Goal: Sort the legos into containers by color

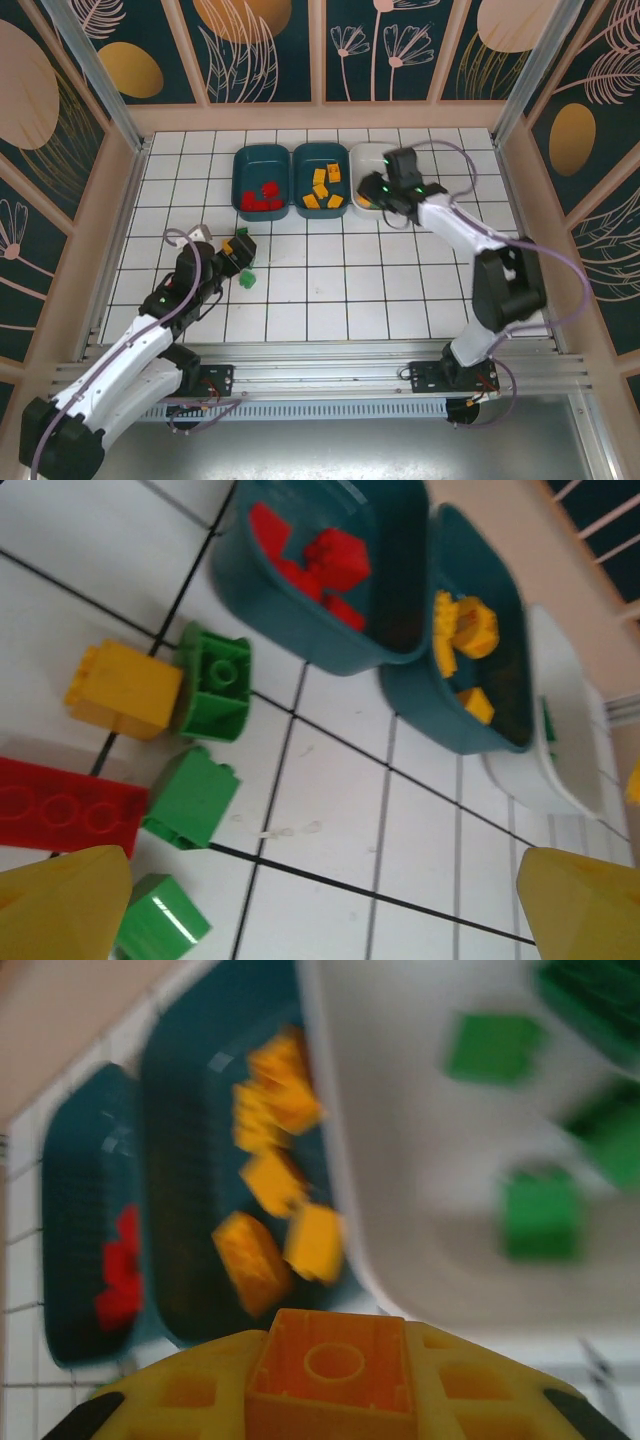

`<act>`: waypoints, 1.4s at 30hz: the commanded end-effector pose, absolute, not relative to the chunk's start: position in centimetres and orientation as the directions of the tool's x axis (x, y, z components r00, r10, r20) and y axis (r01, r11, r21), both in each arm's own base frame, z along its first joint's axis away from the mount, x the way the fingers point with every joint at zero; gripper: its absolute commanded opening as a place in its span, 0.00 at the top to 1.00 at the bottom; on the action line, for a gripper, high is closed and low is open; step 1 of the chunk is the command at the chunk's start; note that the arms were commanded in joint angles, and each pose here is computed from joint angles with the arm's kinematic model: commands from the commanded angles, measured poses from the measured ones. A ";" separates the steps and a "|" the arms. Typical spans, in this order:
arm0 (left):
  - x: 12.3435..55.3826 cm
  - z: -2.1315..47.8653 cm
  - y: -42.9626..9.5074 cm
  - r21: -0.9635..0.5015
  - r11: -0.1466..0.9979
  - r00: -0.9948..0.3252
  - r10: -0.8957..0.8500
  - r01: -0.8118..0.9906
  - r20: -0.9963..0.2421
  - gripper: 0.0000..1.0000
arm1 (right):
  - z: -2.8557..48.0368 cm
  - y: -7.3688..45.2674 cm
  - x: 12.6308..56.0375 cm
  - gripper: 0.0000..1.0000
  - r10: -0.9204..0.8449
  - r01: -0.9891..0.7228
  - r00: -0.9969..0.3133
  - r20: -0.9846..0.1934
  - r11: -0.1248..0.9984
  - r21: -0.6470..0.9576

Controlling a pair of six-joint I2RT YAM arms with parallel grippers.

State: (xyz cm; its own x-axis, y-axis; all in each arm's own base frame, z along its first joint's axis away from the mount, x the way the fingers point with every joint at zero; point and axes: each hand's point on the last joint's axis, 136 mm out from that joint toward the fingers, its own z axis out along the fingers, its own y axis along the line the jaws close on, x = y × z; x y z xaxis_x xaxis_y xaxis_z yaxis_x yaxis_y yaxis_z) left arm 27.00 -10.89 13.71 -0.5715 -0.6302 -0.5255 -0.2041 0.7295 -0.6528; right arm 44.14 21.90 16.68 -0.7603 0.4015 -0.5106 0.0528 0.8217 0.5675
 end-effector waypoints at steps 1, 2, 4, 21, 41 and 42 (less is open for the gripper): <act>26.1 9.2 -10.8 -0.643 0.699 -0.637 -0.657 -0.313 -0.403 0.01 | 17.0 24.2 48.2 0.76 0.382 0.017 -0.713 -0.588 0.847 0.531; 25.9 8.5 -10.7 -0.645 0.687 -0.641 -0.668 -0.335 -0.379 0.02 | 16.9 25.3 49.2 0.75 0.365 0.002 -0.718 -0.593 0.853 0.523; 25.6 7.5 -10.5 -0.637 0.679 -0.641 -0.680 -0.365 -0.357 0.01 | 16.6 27.0 50.8 0.72 0.330 -0.027 -0.723 -0.607 0.864 0.502; 25.3 2.6 -12.4 -0.352 0.891 -0.834 -0.414 -0.289 -0.365 0.15 | 17.7 25.6 46.9 0.37 0.264 -0.099 -0.719 -0.643 0.877 0.471; 27.0 -0.3 -14.4 -0.058 0.990 -0.919 -0.142 -0.129 -0.367 0.64 | 14.2 17.3 37.3 0.38 0.310 -0.001 -0.738 -0.600 0.888 0.459; 27.1 -0.1 -14.6 -0.056 0.991 -0.918 -0.136 -0.124 -0.373 0.65 | 14.3 17.1 37.3 0.38 0.315 0.001 -0.734 -0.602 0.887 0.462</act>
